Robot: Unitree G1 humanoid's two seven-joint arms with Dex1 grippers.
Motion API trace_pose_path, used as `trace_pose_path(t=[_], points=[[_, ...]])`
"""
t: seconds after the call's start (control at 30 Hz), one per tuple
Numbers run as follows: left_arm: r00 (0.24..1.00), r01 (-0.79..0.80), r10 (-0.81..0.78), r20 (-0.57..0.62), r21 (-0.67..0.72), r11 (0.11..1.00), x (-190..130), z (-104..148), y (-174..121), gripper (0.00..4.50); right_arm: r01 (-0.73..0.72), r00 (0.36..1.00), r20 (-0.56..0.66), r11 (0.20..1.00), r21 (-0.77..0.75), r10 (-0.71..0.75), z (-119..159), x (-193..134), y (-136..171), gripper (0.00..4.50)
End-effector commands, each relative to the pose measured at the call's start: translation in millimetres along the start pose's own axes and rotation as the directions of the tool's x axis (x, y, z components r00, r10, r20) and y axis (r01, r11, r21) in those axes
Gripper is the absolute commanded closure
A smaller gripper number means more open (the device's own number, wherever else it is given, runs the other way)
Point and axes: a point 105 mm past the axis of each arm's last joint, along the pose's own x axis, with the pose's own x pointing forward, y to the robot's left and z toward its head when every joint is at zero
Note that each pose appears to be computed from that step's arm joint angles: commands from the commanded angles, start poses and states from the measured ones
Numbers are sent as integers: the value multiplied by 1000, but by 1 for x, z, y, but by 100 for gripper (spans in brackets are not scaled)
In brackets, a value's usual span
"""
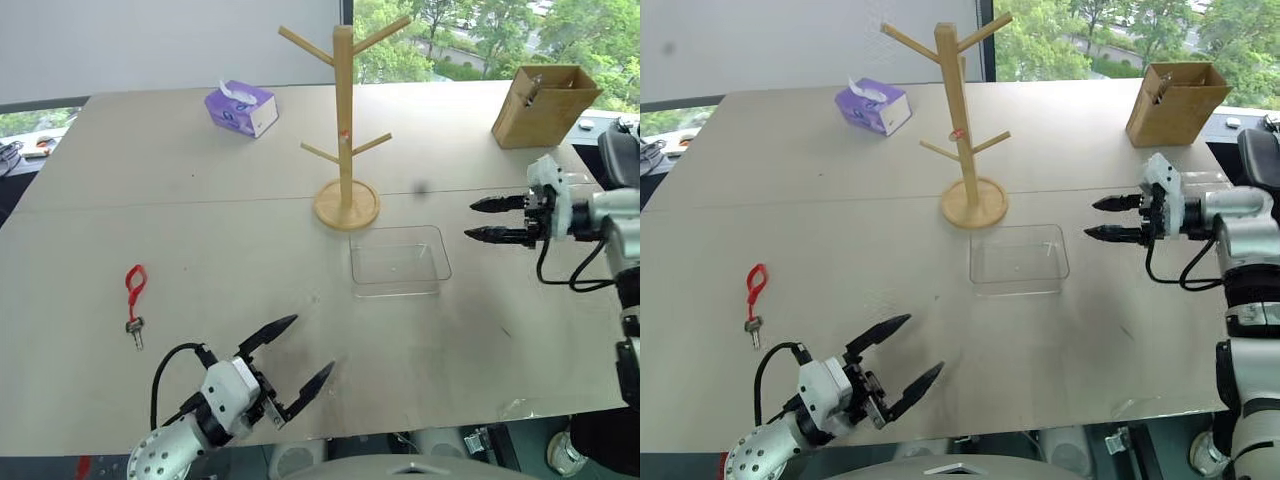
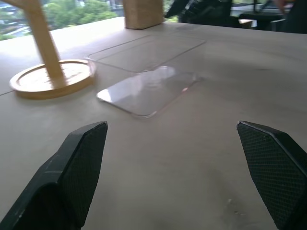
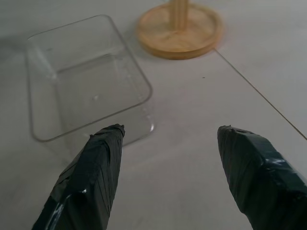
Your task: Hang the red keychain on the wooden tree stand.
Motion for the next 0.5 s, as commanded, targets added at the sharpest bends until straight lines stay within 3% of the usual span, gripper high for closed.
trace_pose_path(t=[0.03,0.23,0.5], points=[[996,88,-88,15,-14,996,2,-7,-13,0,-207,968,-173,966,-156,180,24,8,19,118],[994,101,-100,51,-12,995,12,-10,-8,0,-316,911,-350,914,-253,218,32,23,19,118],[992,114,-115,52,17,993,15,-6,-5,0,-405,887,-362,862,-306,288,45,57,24,118]])
